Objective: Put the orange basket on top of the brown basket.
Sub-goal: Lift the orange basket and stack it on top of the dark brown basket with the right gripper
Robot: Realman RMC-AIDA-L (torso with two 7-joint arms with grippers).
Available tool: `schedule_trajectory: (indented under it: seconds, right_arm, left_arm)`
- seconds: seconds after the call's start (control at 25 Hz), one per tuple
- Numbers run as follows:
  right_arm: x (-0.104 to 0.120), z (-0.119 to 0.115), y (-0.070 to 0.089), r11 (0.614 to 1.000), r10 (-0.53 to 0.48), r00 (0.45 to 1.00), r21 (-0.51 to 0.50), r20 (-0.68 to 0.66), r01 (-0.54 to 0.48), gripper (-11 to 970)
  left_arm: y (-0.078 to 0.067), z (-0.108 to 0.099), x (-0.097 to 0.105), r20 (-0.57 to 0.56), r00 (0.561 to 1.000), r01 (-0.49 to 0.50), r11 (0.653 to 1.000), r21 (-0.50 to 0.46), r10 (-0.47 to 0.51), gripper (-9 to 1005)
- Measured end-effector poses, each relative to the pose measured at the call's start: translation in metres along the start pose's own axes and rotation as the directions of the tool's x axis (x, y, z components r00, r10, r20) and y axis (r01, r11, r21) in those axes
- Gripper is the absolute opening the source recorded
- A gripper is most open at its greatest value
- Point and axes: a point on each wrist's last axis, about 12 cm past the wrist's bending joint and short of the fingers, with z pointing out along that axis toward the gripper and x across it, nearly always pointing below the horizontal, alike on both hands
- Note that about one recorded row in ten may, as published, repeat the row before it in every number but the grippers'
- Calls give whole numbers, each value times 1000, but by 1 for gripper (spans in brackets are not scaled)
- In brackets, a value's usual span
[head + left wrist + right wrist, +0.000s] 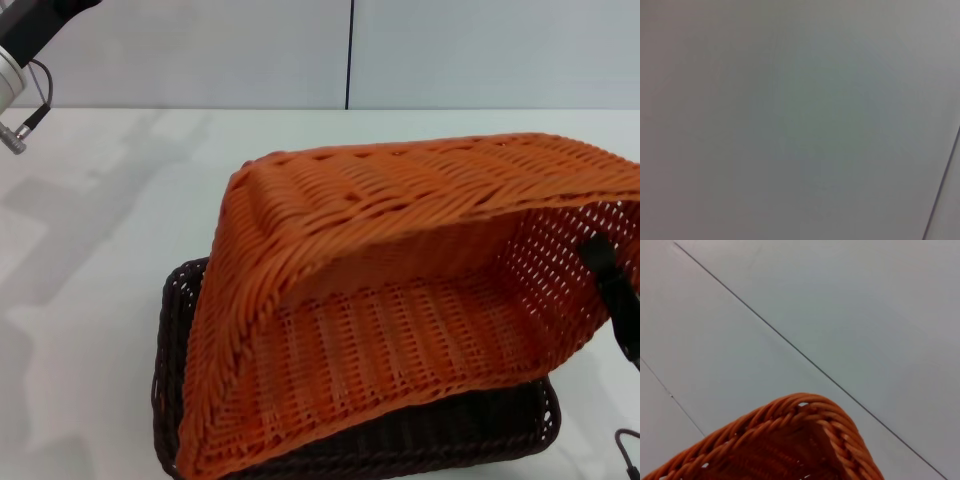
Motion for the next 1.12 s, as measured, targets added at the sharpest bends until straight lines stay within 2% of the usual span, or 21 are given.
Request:
schedule_trajectory:
  seconds: [0.36,0.76,1.12]
  right_arm:
    - [3,-12,2,999,8,1000,33,-2,-7,147]
    - [0,0,7,999,22,1000,-37,21,-21,148]
    - [-2,-12,15,998,44,998,-53,54,-41,149]
  left_arm:
    - [-1,2,0,-11,1000,-9,1000,5,9,840]
    - [-1,1,2,-15,1000,-4,1000,0,4,840]
    - [-4,5,5,-29,1000,-1,1000,5,1,841]
